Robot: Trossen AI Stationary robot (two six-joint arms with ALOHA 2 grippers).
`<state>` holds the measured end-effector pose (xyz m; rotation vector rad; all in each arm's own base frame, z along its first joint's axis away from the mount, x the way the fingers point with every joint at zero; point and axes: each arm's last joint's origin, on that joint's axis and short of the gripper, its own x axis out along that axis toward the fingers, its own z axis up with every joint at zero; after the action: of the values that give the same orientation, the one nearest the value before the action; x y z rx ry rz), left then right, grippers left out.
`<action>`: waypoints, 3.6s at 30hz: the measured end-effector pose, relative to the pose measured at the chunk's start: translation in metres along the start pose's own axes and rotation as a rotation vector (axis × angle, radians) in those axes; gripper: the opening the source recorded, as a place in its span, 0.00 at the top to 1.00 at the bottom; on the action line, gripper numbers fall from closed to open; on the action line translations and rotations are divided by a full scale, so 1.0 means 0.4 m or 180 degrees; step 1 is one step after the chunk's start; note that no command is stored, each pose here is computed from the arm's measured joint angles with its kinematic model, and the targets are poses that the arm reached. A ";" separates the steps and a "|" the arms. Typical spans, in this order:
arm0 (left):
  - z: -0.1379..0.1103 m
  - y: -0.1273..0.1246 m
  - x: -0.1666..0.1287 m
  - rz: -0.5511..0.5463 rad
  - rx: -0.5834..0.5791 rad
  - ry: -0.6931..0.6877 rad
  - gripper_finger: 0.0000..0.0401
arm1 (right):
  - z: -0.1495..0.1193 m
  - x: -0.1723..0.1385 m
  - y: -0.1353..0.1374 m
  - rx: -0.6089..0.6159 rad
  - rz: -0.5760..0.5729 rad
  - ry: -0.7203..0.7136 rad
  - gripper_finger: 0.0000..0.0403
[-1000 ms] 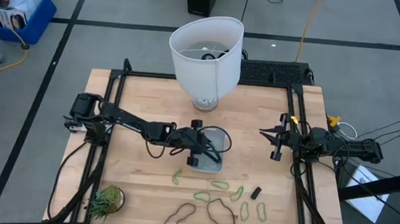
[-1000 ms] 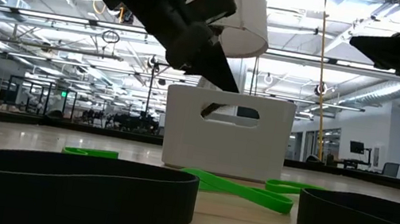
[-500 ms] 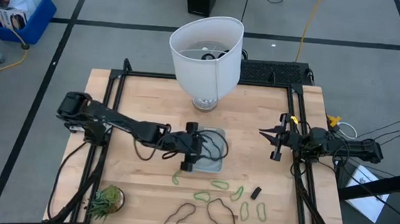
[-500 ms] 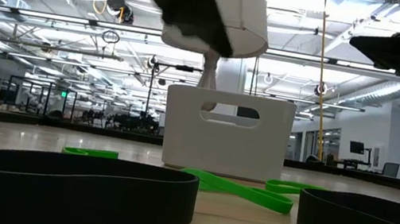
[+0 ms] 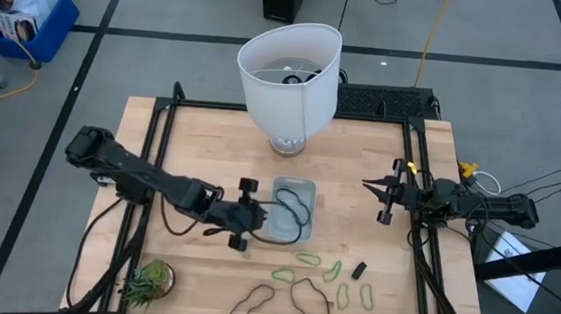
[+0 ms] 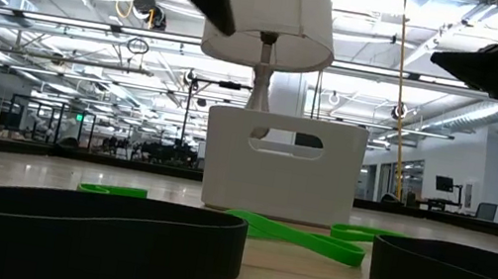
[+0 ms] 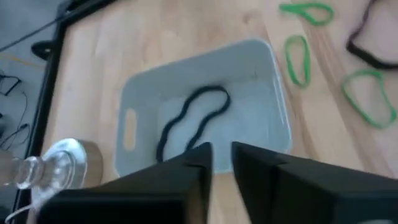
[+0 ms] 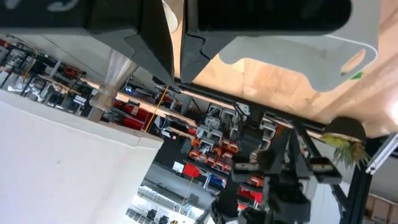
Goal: Pick and place rubber bands into bin
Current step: Put the black rubber band into the gray bin
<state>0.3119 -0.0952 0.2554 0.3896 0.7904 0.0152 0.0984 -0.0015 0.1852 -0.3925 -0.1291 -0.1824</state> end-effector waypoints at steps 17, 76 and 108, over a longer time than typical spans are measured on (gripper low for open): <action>-0.297 0.041 0.016 -0.0636 -0.0245 -0.2541 0.99 | -0.003 0.002 0.000 -0.0013 -0.0068 0.0072 0.95; -0.418 0.022 -0.135 -0.0085 -0.0262 -0.2802 0.89 | 0.020 0.037 0.084 0.0754 0.1185 0.0532 0.87; -0.427 0.018 -0.124 -0.0312 -0.0773 -0.2583 0.88 | 0.133 0.090 0.362 0.0859 0.2486 0.3111 0.27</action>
<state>0.1591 -0.0389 0.1833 0.0999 0.0008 -0.1311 0.1579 0.1452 0.1865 -0.0325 0.9470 0.4226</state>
